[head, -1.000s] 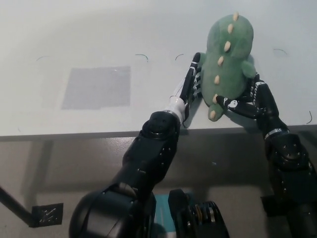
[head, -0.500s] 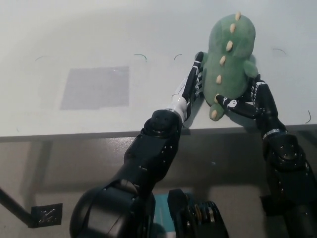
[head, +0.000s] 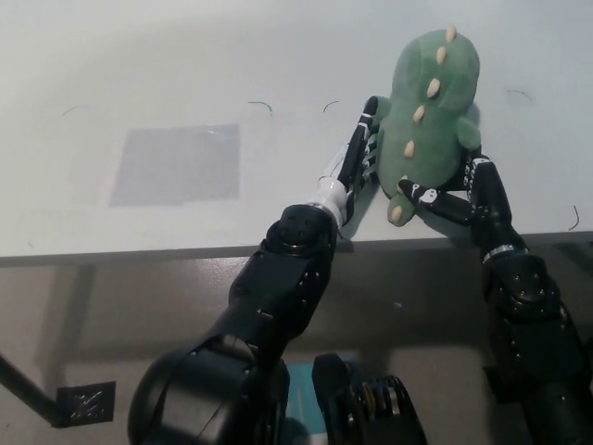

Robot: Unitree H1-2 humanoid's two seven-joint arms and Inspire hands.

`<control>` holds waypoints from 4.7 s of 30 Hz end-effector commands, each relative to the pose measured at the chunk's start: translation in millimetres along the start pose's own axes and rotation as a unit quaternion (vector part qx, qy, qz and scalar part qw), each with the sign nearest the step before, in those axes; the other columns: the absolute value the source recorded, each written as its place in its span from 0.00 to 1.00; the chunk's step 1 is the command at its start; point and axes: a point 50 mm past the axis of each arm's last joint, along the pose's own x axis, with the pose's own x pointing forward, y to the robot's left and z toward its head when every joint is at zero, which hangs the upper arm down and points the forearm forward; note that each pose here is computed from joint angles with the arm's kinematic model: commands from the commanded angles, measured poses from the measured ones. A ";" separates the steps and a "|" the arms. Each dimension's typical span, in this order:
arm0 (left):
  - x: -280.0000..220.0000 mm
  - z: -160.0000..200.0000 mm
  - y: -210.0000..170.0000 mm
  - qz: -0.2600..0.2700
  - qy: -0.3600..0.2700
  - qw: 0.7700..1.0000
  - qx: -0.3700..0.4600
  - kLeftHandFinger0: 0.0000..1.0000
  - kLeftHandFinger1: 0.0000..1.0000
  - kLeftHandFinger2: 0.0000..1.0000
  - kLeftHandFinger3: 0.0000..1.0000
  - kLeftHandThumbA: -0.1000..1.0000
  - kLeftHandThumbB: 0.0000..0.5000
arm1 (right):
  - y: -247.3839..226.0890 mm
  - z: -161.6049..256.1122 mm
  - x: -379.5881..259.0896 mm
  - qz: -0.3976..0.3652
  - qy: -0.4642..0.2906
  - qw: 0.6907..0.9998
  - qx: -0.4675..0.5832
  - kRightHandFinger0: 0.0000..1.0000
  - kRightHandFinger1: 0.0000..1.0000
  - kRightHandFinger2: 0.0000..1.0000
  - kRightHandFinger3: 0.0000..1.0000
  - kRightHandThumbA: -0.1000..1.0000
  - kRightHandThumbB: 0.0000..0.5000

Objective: Use both hands to pick up a dinasour on the right side and move it to the left side

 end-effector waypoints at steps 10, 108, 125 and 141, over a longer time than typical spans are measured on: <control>-3.1 -8.4 -22.0 -0.060 0.018 0.998 -0.013 1.00 1.00 1.00 1.00 1.00 0.60 | 49.5 15.0 8.5 0.057 -0.021 0.998 0.013 1.00 1.00 1.00 1.00 1.00 0.09; -133.7 28.1 156.1 0.144 -0.157 0.977 -0.010 1.00 1.00 1.00 1.00 1.00 0.69 | 250.9 109.9 -4.8 0.296 -0.097 0.950 -0.013 1.00 1.00 1.00 1.00 1.00 0.00; -114.1 -1.4 155.7 0.141 -0.109 0.983 -0.048 1.00 1.00 1.00 1.00 1.00 0.86 | 245.3 86.8 5.4 0.291 -0.055 0.954 -0.042 1.00 1.00 1.00 1.00 1.00 0.00; -108.3 1.3 175.5 0.113 -0.091 0.988 -0.043 1.00 1.00 1.00 1.00 1.00 0.83 | 231.1 86.7 16.3 0.267 -0.043 0.963 -0.009 1.00 1.00 1.00 1.00 1.00 0.13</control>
